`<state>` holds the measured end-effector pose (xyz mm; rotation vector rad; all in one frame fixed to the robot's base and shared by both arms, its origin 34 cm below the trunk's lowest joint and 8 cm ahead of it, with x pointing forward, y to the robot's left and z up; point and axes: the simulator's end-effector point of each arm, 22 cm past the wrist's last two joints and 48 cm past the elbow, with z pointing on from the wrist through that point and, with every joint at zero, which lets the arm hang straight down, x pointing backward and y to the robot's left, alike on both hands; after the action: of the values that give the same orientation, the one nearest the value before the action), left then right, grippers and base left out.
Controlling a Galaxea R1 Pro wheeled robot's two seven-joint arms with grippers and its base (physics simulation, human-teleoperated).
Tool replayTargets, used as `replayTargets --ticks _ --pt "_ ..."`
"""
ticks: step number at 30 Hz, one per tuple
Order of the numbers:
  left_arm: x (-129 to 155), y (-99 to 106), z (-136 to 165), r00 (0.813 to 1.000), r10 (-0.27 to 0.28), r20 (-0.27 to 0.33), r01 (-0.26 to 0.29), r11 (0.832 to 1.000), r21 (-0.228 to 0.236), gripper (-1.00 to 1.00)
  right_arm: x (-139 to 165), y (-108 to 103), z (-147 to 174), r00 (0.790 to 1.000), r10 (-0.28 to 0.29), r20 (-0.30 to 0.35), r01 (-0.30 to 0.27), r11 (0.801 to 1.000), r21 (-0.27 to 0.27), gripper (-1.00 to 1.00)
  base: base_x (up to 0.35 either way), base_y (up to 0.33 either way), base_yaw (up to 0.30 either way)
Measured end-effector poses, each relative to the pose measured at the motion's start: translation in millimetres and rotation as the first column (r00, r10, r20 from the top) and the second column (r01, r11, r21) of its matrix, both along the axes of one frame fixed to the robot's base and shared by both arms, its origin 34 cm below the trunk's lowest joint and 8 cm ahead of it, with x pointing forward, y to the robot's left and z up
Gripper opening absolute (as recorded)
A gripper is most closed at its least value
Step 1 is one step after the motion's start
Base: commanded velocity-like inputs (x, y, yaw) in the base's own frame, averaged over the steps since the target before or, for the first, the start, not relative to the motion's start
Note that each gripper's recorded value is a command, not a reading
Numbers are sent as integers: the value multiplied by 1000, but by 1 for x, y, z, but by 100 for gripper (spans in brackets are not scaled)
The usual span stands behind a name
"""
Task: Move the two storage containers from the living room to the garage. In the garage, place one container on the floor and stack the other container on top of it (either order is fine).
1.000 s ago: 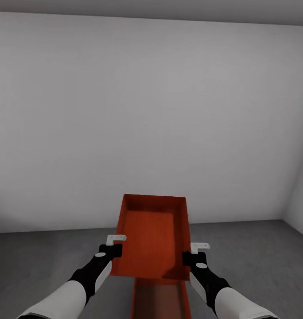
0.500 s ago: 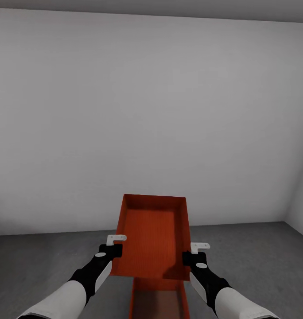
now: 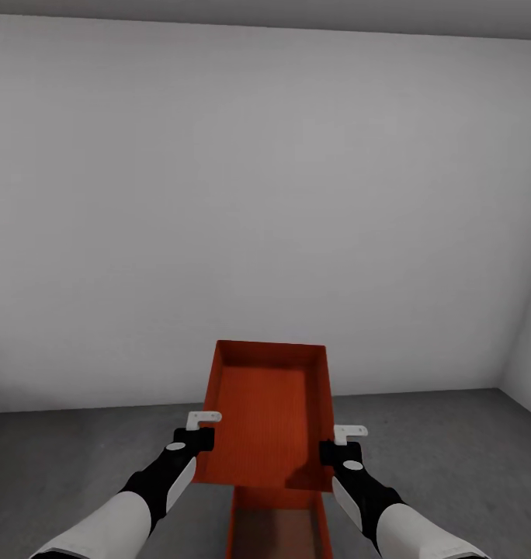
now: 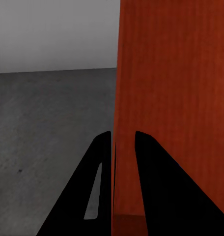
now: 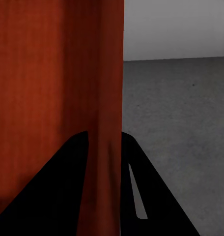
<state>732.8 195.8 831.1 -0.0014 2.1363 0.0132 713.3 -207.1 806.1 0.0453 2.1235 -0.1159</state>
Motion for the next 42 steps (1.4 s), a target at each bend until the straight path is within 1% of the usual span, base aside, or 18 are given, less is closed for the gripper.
replayTargets --ticks 8,21,34,42 --pt "0 0 0 1000 0 0 0 1000 0 -100 0 0 0 1000 0 0 0 1000 -1 -100 0 0 -22" --pt "0 0 0 1000 0 -1 0 1000 0 -100 0 0 0 1000 0 -1 0 1000 -1 -100 0 0 -237" --pt "0 0 0 1000 0 -2 0 1000 0 -100 0 0 0 1000 0 -1 0 1000 0 -100 1 0 -18" --pt "0 0 0 1000 0 -1 0 1000 0 -100 0 0 0 1000 0 -1 0 1000 0 -100 110 0 0"
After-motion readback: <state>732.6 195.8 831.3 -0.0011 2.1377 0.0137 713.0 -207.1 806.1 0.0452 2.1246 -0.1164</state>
